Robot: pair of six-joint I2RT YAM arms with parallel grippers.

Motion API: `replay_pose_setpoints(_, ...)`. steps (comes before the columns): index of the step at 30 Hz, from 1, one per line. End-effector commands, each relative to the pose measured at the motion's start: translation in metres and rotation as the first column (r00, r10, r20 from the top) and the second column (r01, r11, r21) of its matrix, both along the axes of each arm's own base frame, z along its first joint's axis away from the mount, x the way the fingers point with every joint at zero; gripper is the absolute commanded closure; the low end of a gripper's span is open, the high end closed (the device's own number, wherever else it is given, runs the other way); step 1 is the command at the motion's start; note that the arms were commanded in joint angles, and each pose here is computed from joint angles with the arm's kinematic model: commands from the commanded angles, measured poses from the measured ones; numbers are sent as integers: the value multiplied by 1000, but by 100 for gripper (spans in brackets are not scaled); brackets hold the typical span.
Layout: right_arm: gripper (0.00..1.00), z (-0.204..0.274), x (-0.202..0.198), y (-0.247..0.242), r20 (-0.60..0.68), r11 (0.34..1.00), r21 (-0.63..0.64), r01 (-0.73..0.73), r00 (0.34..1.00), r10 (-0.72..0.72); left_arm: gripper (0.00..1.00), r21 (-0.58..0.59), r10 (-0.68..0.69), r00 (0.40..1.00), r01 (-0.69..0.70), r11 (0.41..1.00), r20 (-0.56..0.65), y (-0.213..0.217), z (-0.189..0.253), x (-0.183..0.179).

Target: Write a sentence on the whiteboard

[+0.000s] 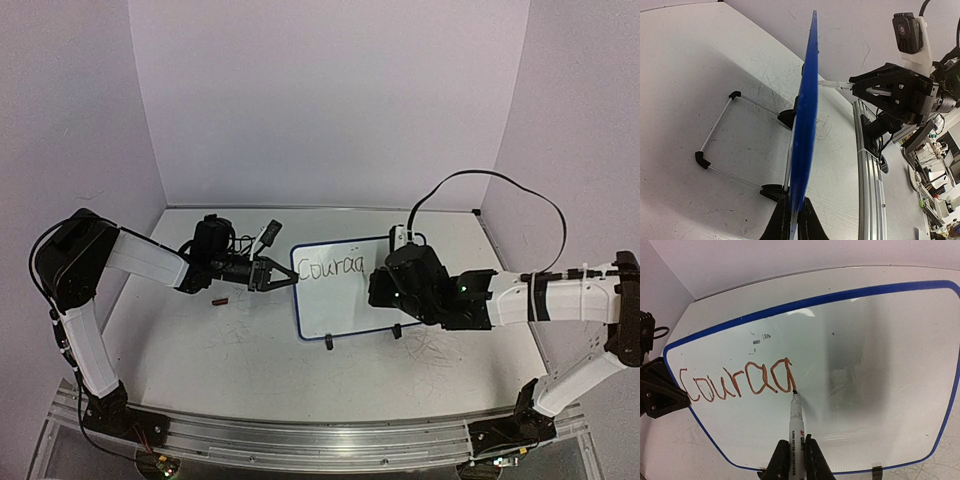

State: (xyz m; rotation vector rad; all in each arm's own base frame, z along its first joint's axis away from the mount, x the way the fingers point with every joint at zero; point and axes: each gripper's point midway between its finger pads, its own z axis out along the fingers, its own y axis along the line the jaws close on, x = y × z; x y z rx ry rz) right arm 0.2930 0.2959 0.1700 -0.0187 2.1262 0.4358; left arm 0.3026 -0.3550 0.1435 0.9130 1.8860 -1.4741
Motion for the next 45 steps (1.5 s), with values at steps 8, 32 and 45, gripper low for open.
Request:
replay_pose_setpoints(8,100,-11,-9,5,-32,1000,-11,-14,999,13,100,-19,-38,999,38,999,-1,-1,16,-9)
replay_pose_setpoints(32,100,31,-3,-8,61,997,78,-15,998,10,100,-18,-39,999,38,999,-3,-1,15,-9)
replay_pose_setpoints(45,100,33,12,-6,81,998,69,-9,997,3,100,-16,-36,999,36,999,-3,-1,17,-9)
